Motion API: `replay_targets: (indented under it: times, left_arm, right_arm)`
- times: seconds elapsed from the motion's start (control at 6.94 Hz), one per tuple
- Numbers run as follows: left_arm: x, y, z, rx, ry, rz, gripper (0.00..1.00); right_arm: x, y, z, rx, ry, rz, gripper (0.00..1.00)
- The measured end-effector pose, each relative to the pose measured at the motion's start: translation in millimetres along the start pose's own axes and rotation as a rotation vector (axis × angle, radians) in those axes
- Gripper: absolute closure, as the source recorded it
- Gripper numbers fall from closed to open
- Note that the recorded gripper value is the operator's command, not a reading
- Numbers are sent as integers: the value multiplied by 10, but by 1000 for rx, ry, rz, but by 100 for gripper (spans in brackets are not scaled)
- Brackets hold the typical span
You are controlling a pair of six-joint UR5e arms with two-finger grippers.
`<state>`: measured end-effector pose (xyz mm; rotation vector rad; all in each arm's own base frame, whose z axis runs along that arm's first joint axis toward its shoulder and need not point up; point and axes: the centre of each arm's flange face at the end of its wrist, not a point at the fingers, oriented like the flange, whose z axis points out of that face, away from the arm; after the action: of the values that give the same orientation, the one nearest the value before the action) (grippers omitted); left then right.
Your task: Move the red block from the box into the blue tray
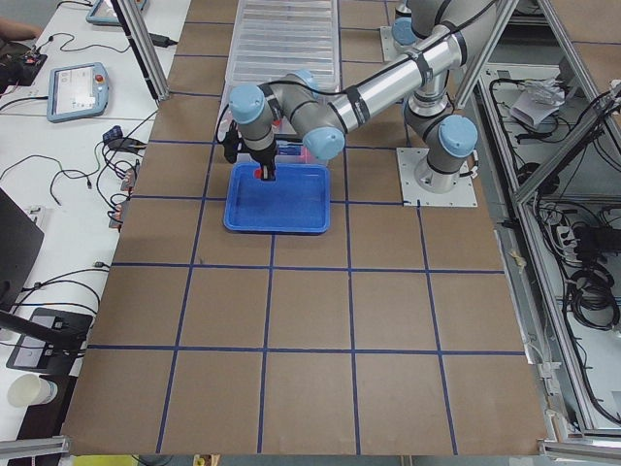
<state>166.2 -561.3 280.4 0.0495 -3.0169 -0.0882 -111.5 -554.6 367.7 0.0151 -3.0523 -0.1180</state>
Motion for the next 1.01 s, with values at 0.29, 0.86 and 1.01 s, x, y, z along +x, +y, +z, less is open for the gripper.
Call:
replay_targets:
  times: [0.29,0.86,1.01]
  left_arm:
    - [-62,117,558,54,-31,5,43]
    - [64,142,569,71,-49,7,0]
    - [145,84,330,70,-52,21,0]
  right_arm:
    - [-17,-15,59,-9,-3,1,0]
    - [-68,-27,159,-25,-10,1,0]
    - [-82,-23,163,-27,-12,11,0]
